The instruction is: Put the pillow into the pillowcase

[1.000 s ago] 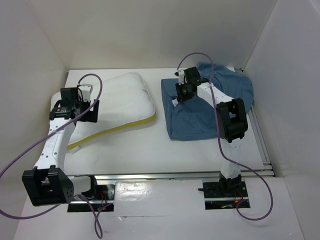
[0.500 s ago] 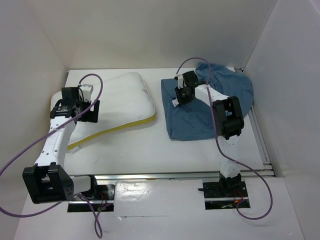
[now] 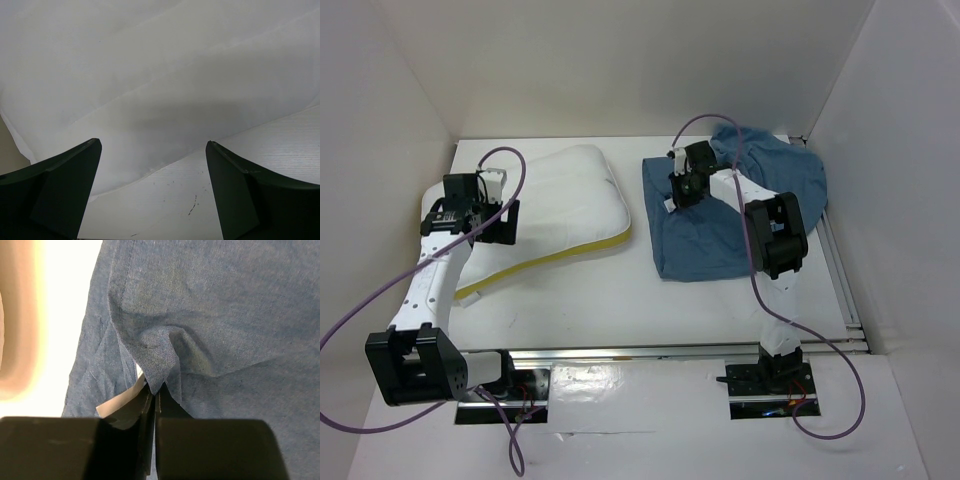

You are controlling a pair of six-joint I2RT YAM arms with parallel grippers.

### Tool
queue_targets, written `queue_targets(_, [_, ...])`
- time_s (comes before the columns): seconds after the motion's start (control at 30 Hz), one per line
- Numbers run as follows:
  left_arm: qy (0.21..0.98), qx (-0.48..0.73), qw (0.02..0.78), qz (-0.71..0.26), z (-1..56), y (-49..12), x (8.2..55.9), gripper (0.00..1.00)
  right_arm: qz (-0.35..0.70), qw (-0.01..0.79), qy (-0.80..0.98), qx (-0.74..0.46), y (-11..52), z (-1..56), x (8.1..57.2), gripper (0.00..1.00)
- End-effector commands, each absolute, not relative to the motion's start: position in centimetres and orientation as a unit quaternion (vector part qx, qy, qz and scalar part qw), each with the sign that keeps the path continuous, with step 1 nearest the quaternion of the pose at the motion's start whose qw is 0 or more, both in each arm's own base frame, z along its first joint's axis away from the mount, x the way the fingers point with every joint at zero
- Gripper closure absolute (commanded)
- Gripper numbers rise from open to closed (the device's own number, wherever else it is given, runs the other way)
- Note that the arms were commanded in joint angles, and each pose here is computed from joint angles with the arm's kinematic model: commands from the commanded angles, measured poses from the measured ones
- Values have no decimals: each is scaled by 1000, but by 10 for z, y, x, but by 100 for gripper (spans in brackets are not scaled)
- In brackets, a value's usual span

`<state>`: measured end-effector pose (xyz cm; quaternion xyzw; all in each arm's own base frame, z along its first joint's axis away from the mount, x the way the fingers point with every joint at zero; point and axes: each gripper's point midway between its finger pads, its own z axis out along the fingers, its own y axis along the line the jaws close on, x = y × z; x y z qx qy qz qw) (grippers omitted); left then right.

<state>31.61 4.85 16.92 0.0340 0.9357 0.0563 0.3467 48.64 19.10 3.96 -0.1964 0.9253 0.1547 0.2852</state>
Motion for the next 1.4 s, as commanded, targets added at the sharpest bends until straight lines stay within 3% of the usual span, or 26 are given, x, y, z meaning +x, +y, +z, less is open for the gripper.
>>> queue_targets(0.0, [930,29,363,52,181,47,325,0,161,335,906,-203,201,64,507,97])
queue_targets(0.2, [931,30,359,47,178,45,325,0,134,367,895,-214,191,89,508,100])
queue_targets(0.57, [924,69,374,25,183,21,344,0,106,443,861,-227,144,193,497,100])
queue_targets(0.77, [896,195,398,-14,213,-18,370,0,124,423,866,-235,147,187,479,100])
queue_targets(0.87, [898,276,340,-30,200,-30,372,0,133,417,867,-239,150,185,475,100])
queue_targets(1.03, [859,378,345,-25,215,-39,399,0,144,408,869,-243,153,181,470,100])
queue_targets(1.37, [802,508,312,6,176,-64,448,0,157,397,870,-248,157,179,469,100])
